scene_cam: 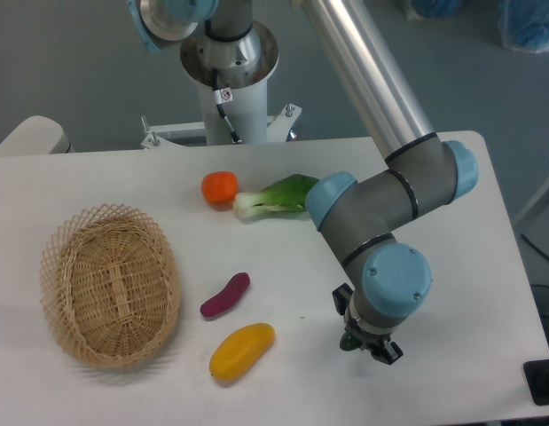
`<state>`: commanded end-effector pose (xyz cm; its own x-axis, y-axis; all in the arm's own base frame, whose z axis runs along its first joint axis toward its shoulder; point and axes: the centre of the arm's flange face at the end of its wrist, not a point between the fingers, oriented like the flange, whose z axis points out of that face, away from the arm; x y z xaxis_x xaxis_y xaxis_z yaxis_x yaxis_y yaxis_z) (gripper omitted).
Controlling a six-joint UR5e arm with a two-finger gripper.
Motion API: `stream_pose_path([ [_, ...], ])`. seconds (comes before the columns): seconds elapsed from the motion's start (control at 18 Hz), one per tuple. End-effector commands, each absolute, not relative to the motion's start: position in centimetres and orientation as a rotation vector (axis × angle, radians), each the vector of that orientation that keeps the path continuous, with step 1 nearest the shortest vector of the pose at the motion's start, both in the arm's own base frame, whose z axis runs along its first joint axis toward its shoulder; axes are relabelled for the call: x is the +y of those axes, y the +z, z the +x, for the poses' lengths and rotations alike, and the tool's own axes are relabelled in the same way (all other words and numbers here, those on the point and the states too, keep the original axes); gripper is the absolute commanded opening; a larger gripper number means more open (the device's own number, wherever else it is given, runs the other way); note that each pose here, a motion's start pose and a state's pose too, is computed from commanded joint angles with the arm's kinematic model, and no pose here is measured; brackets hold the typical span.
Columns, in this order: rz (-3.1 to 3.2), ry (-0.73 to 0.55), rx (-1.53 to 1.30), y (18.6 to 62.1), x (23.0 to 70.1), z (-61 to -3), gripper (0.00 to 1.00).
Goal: Place the cucumber in the basket
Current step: 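Carry the green cucumber in the gripper over to the wicker basket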
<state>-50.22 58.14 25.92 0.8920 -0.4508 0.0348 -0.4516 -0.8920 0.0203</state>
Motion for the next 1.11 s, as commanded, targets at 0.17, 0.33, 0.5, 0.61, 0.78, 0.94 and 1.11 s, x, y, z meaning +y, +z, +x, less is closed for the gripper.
stream_pose_path([
  [0.17, 3.045, 0.048, -0.657, 26.9, 59.2, -47.3, 0.26],
  [0.33, 3.089, 0.076, -0.609, 28.5, 60.2, -43.3, 0.25],
  [0.5, 3.094, 0.079, -0.578, 30.4, 62.2, -36.2, 0.26],
  [0.61, 3.088, 0.084, -0.584, 30.9, 63.4, -31.3, 0.26],
  [0.78, 3.097, 0.077, -0.541, 31.9, 65.2, -25.2, 0.26],
  [0.94, 3.089, 0.092, -0.515, 31.4, 66.6, -19.8, 0.26],
  [1.11, 3.072, 0.110, -0.461, 30.2, 67.1, -15.2, 0.27],
])
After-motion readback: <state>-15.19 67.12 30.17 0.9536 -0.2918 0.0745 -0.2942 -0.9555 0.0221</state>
